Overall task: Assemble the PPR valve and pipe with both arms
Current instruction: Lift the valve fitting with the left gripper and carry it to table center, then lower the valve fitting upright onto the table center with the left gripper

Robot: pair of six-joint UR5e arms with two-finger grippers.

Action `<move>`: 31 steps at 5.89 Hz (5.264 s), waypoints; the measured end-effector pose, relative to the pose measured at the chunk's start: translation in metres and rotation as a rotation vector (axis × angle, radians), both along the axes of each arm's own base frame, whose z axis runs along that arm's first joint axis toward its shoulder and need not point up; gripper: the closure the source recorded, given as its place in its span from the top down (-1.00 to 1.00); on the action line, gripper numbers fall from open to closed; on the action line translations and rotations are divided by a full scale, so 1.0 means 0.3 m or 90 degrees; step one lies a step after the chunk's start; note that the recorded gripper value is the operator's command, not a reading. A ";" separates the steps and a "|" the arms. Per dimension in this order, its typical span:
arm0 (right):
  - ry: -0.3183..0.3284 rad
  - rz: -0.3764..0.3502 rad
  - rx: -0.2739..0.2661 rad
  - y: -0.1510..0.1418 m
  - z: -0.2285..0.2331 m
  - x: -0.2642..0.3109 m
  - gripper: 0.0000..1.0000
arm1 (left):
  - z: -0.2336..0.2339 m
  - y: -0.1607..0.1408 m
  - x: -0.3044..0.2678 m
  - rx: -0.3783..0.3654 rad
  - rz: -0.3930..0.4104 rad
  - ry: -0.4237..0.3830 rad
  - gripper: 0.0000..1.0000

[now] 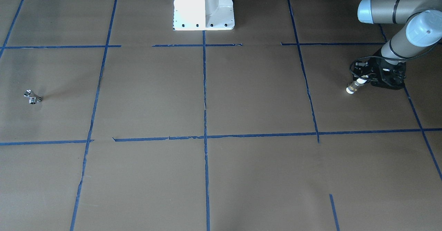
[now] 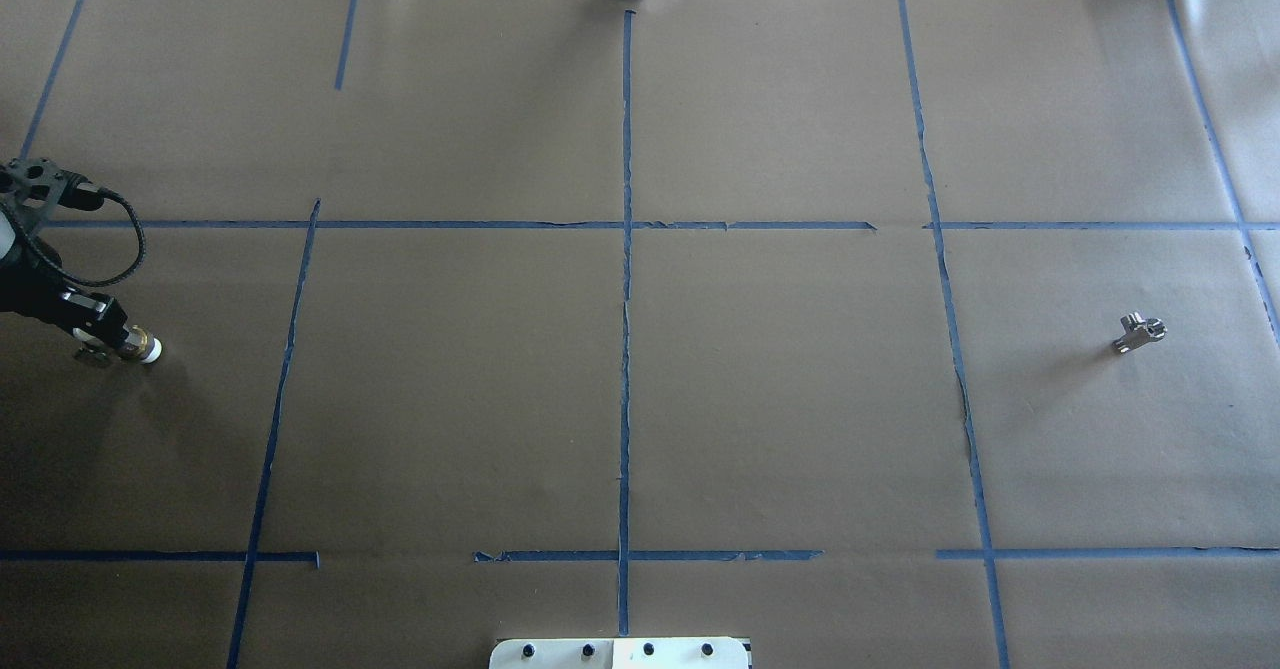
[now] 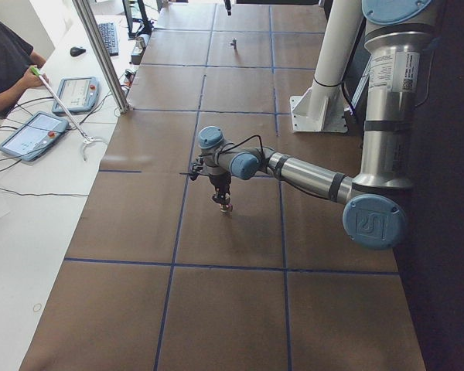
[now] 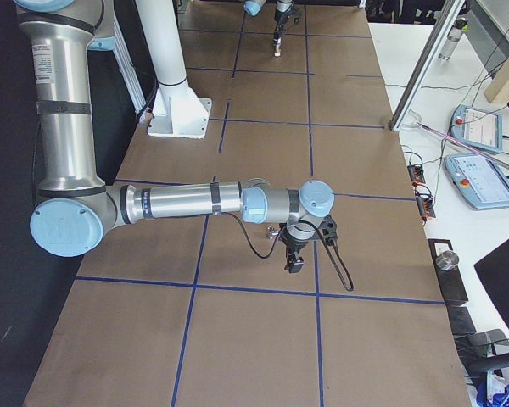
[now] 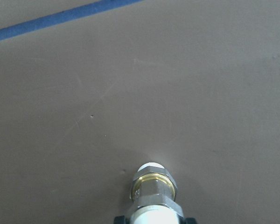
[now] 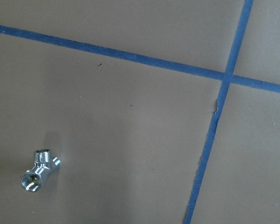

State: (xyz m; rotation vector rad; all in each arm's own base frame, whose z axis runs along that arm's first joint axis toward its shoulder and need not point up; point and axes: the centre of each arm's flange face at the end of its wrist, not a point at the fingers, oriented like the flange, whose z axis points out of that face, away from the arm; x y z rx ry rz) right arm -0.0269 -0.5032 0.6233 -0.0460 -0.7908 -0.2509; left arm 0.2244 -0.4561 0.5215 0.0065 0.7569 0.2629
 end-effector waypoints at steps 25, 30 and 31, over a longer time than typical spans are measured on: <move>0.000 -0.010 0.004 -0.023 -0.013 -0.033 1.00 | -1.303 -0.023 1.276 -0.161 -0.175 0.036 -0.66; 0.000 -0.010 0.006 -0.027 -0.019 -0.035 1.00 | -1.305 -0.010 1.280 -0.161 -0.171 0.037 0.43; 0.000 -0.010 0.006 -0.028 -0.021 -0.034 1.00 | -1.309 -0.010 1.276 -0.160 -0.171 0.039 0.63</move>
